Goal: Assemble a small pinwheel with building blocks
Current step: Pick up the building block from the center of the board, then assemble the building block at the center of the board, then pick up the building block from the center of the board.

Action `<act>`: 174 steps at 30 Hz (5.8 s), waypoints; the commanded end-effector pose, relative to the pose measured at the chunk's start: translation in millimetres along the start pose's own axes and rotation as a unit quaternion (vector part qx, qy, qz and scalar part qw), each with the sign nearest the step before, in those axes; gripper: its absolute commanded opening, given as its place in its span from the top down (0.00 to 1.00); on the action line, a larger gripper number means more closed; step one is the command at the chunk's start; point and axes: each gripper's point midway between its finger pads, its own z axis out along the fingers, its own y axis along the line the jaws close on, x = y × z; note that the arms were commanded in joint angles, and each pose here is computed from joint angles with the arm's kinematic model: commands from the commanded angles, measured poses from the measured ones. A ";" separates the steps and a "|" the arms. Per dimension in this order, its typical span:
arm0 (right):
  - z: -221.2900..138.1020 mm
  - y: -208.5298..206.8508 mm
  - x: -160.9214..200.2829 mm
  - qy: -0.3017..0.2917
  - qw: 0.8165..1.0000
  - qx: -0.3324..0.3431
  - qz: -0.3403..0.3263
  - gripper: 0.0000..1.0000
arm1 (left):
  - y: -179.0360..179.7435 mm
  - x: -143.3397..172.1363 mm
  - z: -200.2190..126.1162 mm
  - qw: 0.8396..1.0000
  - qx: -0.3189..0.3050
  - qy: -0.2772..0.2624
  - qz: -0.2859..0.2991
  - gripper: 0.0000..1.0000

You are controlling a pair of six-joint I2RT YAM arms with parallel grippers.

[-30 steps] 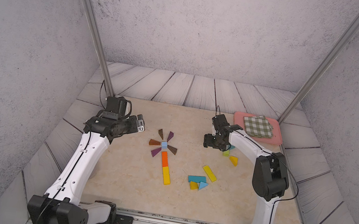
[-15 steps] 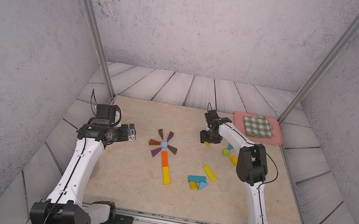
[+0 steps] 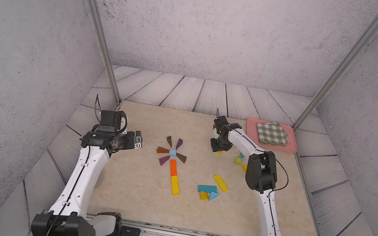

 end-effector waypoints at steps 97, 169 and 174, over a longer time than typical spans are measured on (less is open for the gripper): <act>-72.0 -96.4 5.8 -0.030 0.995 0.011 0.096 0.55 | 13.9 6.9 6.4 1.000 -0.018 0.014 0.001 0.04; -71.8 87.4 242.3 0.016 0.984 -0.008 0.175 0.45 | -90.1 49.1 14.8 0.994 0.067 0.026 0.077 0.04; -68.2 91.7 247.1 0.024 0.987 -0.007 0.160 0.49 | -87.9 49.2 16.0 0.995 0.063 0.028 0.076 0.04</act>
